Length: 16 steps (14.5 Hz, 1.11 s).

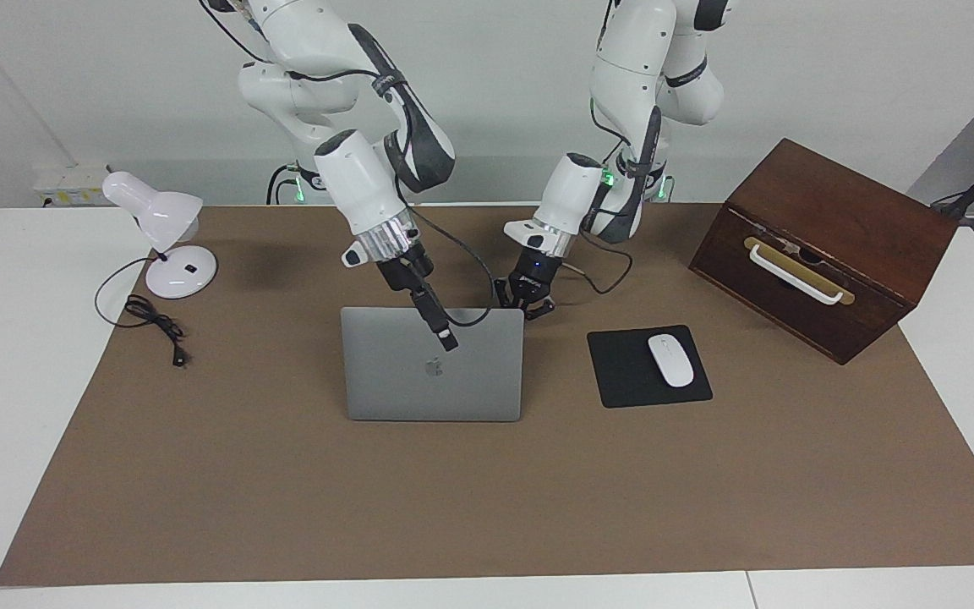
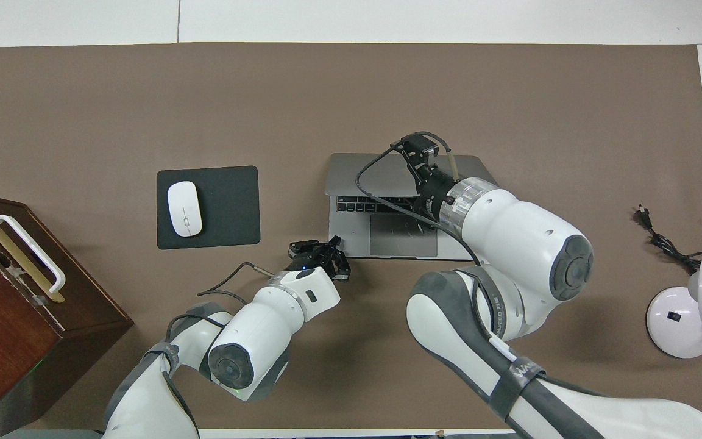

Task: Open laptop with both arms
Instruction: 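Lift the laptop lid upward and away with the right gripper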

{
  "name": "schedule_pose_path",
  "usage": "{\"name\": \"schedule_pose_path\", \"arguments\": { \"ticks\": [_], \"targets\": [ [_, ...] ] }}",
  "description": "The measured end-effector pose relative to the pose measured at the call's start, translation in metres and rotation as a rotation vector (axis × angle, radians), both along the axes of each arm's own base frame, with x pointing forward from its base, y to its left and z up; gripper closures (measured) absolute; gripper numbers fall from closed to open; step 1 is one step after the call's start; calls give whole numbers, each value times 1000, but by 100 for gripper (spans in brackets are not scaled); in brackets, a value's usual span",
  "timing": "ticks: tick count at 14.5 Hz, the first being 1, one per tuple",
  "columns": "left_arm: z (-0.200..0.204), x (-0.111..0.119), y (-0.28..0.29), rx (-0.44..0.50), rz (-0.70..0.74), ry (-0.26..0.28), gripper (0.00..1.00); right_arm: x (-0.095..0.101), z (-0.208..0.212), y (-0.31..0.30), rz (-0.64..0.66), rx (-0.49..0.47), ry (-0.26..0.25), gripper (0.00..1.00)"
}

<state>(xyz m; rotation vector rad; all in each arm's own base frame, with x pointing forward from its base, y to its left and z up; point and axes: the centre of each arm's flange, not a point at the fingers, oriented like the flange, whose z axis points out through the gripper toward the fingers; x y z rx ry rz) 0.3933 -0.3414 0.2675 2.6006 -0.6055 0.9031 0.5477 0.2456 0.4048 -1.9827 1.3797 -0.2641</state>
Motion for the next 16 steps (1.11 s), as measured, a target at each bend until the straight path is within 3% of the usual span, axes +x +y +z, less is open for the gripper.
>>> {"name": "schedule_pose_path", "arguments": {
  "ticks": [5,16],
  "targets": [
    [0,0,0,5,-7,-4,99,42,44,-23,30,13,21,0],
    [0,0,0,6,-10,-5,99,71,53,-37,72,-6,-44,0]
  ]
}}
